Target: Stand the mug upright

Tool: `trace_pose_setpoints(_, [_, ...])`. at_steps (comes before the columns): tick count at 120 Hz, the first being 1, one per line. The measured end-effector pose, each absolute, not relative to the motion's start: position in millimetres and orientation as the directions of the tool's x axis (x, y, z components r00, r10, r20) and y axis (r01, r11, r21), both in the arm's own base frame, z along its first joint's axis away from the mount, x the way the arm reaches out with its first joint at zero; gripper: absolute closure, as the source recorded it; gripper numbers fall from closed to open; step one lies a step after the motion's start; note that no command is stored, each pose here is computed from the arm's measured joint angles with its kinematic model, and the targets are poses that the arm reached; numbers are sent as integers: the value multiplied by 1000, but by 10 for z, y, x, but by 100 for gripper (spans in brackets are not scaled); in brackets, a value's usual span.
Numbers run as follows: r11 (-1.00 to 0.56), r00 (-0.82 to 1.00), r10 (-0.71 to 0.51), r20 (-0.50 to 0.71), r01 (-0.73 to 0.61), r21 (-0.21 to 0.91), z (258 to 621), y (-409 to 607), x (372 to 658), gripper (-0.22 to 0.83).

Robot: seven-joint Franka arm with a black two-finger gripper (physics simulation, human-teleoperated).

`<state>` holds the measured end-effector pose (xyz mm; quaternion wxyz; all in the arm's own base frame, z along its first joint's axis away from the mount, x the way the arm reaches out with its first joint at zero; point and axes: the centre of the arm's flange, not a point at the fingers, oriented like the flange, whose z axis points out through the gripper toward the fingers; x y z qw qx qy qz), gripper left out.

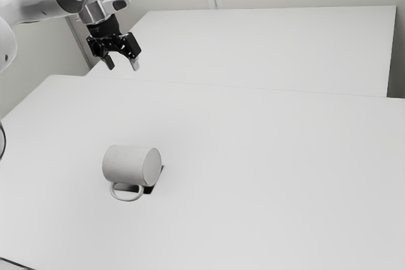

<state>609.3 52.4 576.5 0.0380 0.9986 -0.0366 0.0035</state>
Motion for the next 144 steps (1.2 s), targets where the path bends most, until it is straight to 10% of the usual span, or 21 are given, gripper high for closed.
trace_pose_setpoints(39, [-995, 998, -56, 5, -56, 81, 5793, 564, 6045, 0])
trace_pose_setpoints(70, [-978, 999, 22, -42, 30, 208, 6020, 977, 5385, 0])
trace_pose_setpoints(112, [-745, 964, 191, -185, 265, 612, 4762, 2585, 4716, 0])
trace_pose_setpoints(144, [-602, 982, 80, -169, 183, 777, 3821, 2426, 4663, 0])
